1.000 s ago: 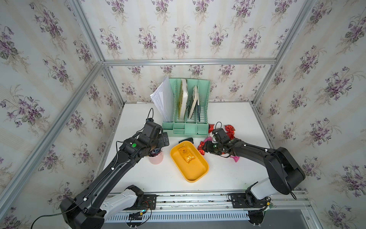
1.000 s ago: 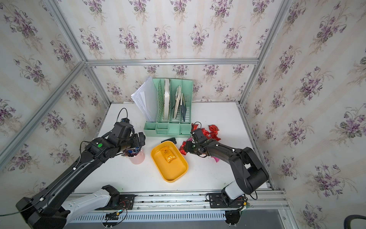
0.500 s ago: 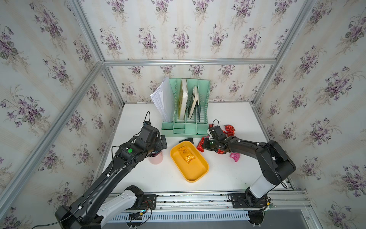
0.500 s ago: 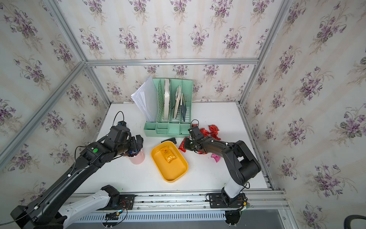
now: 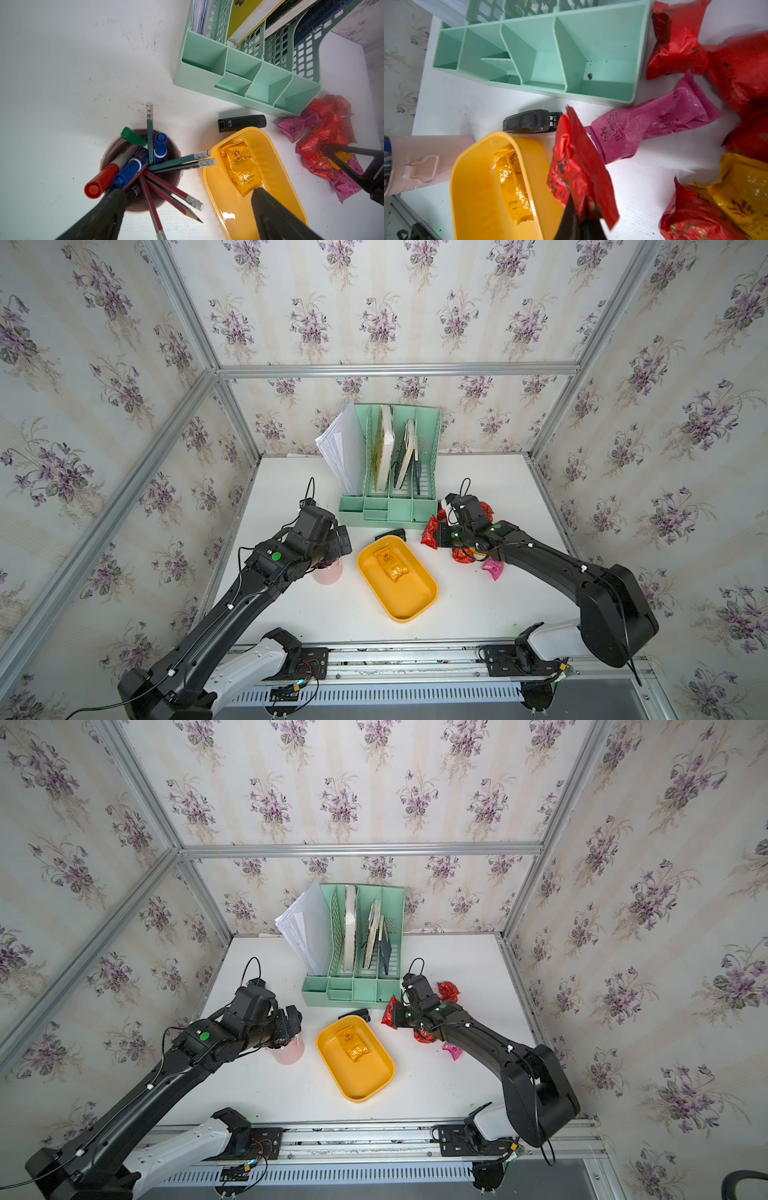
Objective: Put the tea bags into the storage box
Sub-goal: Pick up the tea bag from the center of the board, then place the tea bag in the storage box, then pick up the tea bag from the center of the board, then place the tea bag in the storage box, then pick up the tea bag from the center of the board.
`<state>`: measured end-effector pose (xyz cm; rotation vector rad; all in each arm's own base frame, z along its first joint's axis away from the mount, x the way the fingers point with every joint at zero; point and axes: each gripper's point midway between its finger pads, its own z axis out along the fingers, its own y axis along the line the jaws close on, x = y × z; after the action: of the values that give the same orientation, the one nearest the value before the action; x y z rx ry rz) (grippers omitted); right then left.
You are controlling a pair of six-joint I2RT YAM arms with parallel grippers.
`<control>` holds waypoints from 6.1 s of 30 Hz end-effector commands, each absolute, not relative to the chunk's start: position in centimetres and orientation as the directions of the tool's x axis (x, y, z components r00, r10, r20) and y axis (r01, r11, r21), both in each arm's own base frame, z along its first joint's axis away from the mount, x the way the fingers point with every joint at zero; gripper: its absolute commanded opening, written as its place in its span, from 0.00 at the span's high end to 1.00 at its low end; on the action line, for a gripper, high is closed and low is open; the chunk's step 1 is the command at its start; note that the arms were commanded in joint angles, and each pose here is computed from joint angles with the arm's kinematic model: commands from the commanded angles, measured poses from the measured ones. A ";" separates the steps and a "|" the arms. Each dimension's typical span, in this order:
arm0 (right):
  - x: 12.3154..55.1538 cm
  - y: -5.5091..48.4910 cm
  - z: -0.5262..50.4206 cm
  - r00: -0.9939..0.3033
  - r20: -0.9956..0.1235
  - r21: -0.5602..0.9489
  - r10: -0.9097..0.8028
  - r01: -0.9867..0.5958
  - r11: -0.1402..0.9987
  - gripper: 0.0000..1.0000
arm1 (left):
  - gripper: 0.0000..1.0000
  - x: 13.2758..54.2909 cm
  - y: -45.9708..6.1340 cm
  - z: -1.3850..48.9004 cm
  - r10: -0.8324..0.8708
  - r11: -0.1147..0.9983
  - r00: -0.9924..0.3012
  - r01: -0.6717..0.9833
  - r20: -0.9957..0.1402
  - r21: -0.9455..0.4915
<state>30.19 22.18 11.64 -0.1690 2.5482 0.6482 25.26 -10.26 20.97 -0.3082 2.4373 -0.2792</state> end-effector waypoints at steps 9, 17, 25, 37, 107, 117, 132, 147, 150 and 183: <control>23.8 31.3 14.0 -0.791 -0.549 0.496 -0.270 -0.568 0.657 1.00 | 0.01 26.9 -10.3 22.8 -0.275 0.957 -0.717 -0.138 -0.641 -0.257; 21.1 37.2 11.2 -0.738 -0.500 0.451 -0.453 -0.669 0.591 1.00 | 0.01 25.6 -9.0 22.7 -0.296 0.953 -0.701 -0.169 -0.649 -0.252; 22.0 38.1 7.9 -0.727 -0.446 0.373 -0.522 -0.681 0.630 1.00 | 0.01 23.7 -7.6 22.6 -0.296 0.954 -0.704 -0.185 -0.646 -0.235; 22.3 39.2 9.2 -0.740 -0.470 0.423 -0.481 -0.667 0.613 0.53 | 0.01 24.7 -8.8 22.9 -0.248 0.965 -0.717 -0.125 -0.652 -0.230; 24.5 30.9 13.9 -0.809 -0.527 0.494 -0.259 -0.540 0.681 1.00 | 0.01 31.3 -14.5 21.8 -0.231 0.959 -0.767 -0.076 -0.599 -0.273; 23.6 35.3 10.8 -0.778 -0.480 0.429 -0.406 -0.612 0.665 1.00 | 0.01 29.9 -13.1 22.3 -0.211 0.968 -0.763 -0.078 -0.611 -0.237; 25.6 34.4 14.0 -0.749 -0.565 0.393 -0.345 -0.612 0.687 0.24 | 0.01 27.9 -11.9 21.9 -0.233 0.963 -0.760 -0.094 -0.607 -0.252; 30.0 15.4 9.1 -0.877 -0.328 0.511 0.350 0.147 0.847 0.26 | 0.01 28.8 -16.6 21.1 -0.218 0.941 -0.804 -0.023 -0.553 -0.338; 28.9 13.4 8.0 -0.855 -0.317 0.501 0.411 0.216 0.838 0.26 | 0.01 29.0 -17.1 20.9 -0.202 0.943 -0.814 -0.011 -0.545 -0.333; 28.0 11.2 6.4 -0.825 -0.320 0.491 0.466 0.276 0.826 1.00 | 0.01 28.9 -16.3 20.5 -0.191 0.955 -0.807 -0.020 -0.559 -0.297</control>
<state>27.89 10.80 5.35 0.6204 2.5843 0.5769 28.61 -16.60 20.33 -0.1004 2.5138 -0.3707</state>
